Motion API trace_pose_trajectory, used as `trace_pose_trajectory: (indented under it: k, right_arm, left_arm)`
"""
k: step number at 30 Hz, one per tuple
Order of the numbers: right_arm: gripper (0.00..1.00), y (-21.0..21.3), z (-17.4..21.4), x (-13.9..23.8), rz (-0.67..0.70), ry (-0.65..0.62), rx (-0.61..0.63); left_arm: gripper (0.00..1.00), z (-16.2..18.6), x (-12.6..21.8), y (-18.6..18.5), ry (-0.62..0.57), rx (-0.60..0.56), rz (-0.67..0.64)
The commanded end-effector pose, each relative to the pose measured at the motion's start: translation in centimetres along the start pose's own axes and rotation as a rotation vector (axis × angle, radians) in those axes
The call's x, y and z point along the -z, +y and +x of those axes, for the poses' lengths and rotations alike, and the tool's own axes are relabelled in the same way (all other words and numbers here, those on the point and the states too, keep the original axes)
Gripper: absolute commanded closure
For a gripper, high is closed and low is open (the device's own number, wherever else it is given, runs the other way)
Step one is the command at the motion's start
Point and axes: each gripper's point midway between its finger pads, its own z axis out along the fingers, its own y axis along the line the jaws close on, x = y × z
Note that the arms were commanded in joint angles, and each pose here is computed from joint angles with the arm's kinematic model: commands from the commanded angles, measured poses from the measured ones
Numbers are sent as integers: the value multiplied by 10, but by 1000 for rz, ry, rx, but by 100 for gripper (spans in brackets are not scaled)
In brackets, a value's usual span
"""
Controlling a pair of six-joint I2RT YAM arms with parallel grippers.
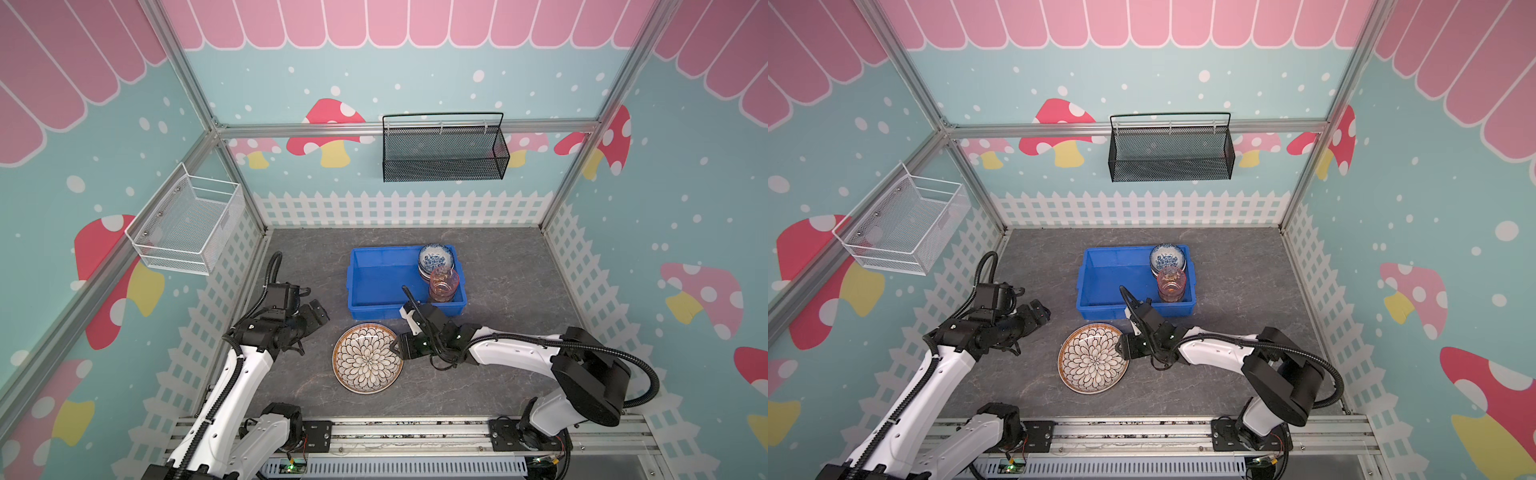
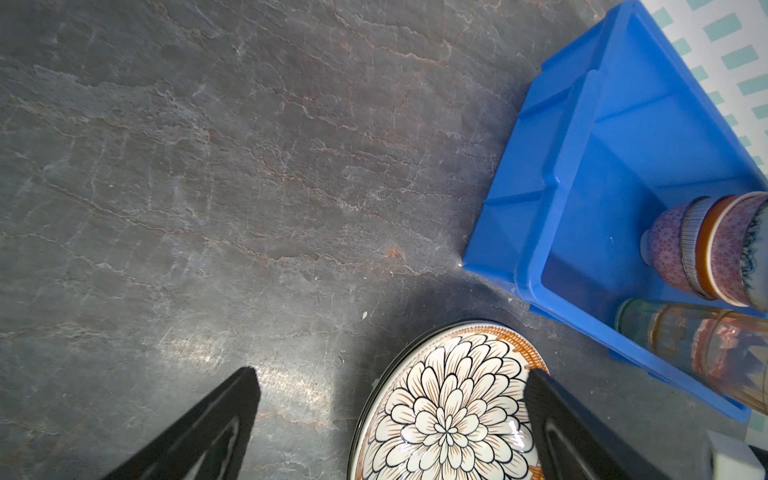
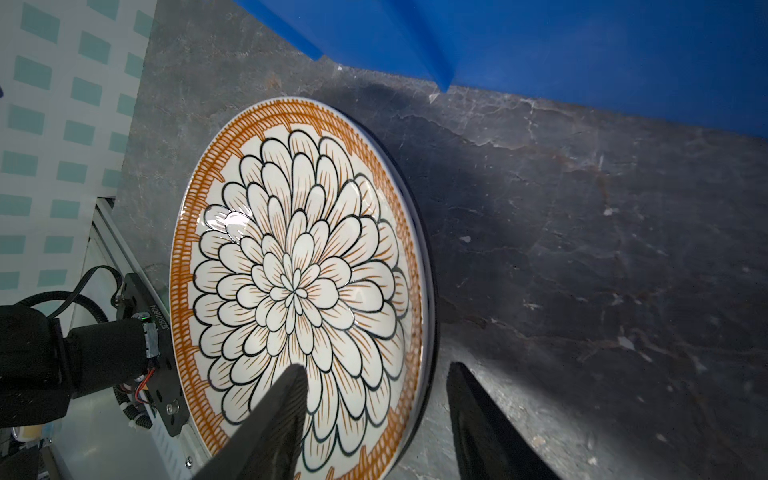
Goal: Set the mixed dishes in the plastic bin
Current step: 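Move the right gripper down to the edge of the flower-pattern plate, then close the right gripper on the flower-pattern plate rim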
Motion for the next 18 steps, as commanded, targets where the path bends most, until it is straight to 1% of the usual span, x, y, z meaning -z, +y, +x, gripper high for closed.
trace_pose_trajectory:
  k: [1,13,18]
  right_arm:
    - [43,11,-7,-4,-30,-7,22]
    - [47,17,-7,-16,-54,29,51]
    - [49,19,-7,-16,-63,32,59]
  left_arm:
    - [1,6,0,4,14,34,7]
    - [1,20,-2,14,17,69,16]
    - [0,30,-9,19,47,85,14]
